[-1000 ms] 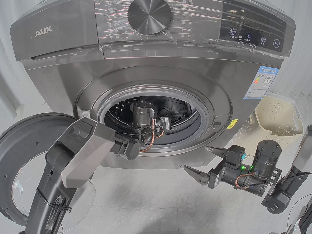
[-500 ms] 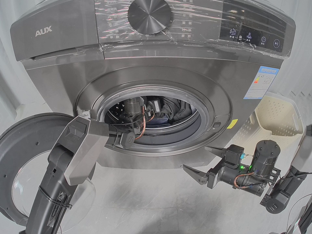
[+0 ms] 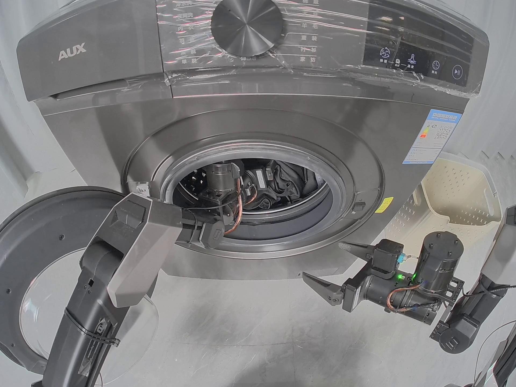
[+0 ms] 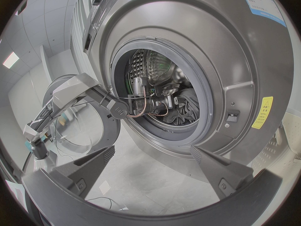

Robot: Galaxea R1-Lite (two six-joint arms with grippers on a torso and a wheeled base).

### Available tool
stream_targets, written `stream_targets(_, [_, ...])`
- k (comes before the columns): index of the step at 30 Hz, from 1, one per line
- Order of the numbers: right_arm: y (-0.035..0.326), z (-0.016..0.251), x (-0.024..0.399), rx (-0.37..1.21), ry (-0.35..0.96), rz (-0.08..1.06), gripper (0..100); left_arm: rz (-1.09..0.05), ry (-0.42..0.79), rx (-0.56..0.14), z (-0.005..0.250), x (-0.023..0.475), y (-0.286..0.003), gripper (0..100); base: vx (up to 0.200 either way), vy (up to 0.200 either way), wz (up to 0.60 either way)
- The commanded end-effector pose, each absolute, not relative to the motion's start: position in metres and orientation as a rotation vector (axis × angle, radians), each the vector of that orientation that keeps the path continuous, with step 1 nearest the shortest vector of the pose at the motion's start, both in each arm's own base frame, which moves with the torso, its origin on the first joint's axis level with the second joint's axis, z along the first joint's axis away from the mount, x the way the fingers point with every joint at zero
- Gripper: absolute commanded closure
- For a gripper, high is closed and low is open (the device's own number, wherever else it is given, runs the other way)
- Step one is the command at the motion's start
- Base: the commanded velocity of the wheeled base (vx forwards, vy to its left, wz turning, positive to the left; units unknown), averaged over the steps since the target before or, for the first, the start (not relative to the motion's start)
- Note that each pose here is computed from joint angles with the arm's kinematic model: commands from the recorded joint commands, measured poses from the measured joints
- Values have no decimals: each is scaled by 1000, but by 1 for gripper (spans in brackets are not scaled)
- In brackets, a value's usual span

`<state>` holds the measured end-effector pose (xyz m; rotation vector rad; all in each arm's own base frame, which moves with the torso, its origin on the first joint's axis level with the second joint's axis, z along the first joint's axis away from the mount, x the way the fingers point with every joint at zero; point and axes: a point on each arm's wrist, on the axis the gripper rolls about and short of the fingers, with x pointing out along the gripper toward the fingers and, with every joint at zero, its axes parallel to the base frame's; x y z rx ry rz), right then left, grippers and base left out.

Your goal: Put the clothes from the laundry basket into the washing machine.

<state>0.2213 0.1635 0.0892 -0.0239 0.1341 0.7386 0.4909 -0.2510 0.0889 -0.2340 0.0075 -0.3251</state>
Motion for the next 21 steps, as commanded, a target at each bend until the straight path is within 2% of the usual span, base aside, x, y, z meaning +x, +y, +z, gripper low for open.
stream_targets(1, [163, 89, 221, -24, 136, 739, 0, -344, 9, -238, 96, 481, -258, 0, 0, 0, 0])
stream_targets(4, [163, 89, 221, -25, 138, 736, 0, -354, 3, -231, 109, 467, -261, 0, 0, 0, 0])
stream_targets(8, [160, 88, 220, -26, 142, 733, 0, -410, 65, -189, 117, 414, -267, 0, 0, 0, 0])
stream_targets(14, [158, 92, 213, -24, 139, 734, 0, -536, 130, -60, 99, 330, -261, 0, 0, 0, 0])
stream_targets(17, [154, 93, 208, -25, 141, 733, 0, -578, 139, -34, 95, 297, -254, 0, 0, 0, 0])
stream_targets(21, [149, 97, 200, -26, 137, 734, 0, -620, 133, -34, 96, 266, -247, 0, 0, 0, 0])
